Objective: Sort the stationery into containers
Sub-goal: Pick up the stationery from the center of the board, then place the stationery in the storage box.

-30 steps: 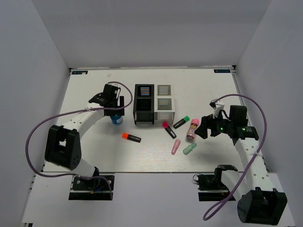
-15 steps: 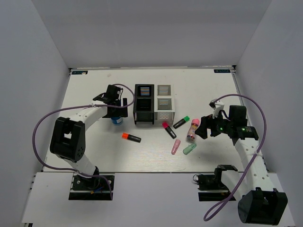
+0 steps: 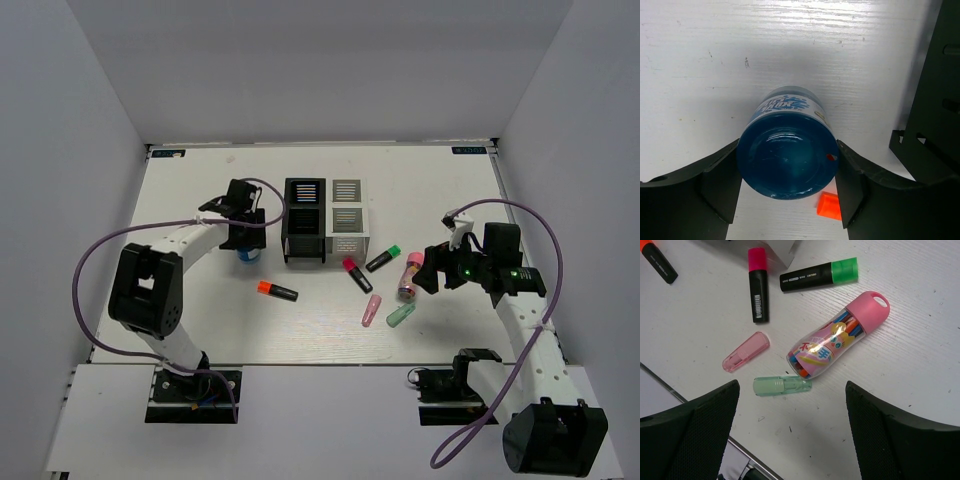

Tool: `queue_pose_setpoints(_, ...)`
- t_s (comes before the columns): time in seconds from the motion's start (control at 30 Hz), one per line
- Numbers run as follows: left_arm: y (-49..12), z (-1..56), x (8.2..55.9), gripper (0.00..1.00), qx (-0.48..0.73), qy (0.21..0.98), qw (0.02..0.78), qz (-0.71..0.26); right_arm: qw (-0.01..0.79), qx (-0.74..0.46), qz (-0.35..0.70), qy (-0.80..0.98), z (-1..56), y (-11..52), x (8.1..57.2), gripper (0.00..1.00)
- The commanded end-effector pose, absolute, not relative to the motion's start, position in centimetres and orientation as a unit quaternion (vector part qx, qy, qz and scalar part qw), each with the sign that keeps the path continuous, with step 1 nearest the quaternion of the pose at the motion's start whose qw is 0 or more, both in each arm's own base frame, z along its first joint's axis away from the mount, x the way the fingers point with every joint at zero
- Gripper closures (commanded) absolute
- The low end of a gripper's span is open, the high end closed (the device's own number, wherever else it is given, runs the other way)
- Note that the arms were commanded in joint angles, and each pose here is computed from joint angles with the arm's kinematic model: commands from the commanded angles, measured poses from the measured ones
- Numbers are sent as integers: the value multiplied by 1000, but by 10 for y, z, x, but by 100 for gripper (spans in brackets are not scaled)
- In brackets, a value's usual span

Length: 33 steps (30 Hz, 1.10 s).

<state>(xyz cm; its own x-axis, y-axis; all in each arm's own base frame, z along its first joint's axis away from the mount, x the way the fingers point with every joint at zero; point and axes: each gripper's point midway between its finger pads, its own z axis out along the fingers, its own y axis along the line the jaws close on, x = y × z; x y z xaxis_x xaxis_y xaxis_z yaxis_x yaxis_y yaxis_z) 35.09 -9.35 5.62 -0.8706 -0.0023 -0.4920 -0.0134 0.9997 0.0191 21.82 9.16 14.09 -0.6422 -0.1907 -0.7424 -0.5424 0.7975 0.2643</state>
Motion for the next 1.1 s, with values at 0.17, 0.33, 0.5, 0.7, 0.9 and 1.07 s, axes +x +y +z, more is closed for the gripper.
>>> queue_pose_setpoints(0.17,-110,176,380,99,-1,932,361,-34,391,-226,241,859,160,95,222,31)
queue_pose_setpoints(0.33,-141,253,398,99,20,904,421,-73,385,-246,254,853,161,104,217,100)
queue_pose_setpoints(0.5,-183,264,427,99,29,897,424,-120,382,-241,251,856,159,104,218,56)
queue_pose_setpoints(0.7,-228,272,455,99,31,886,429,-176,379,-253,267,849,160,109,213,100)
queue_pose_setpoints(0.9,-248,255,468,99,34,890,416,-185,378,-245,257,855,159,106,216,100)
queue_pose_setpoints(1.07,-250,238,470,99,35,895,406,-181,380,-246,256,855,159,106,216,100)
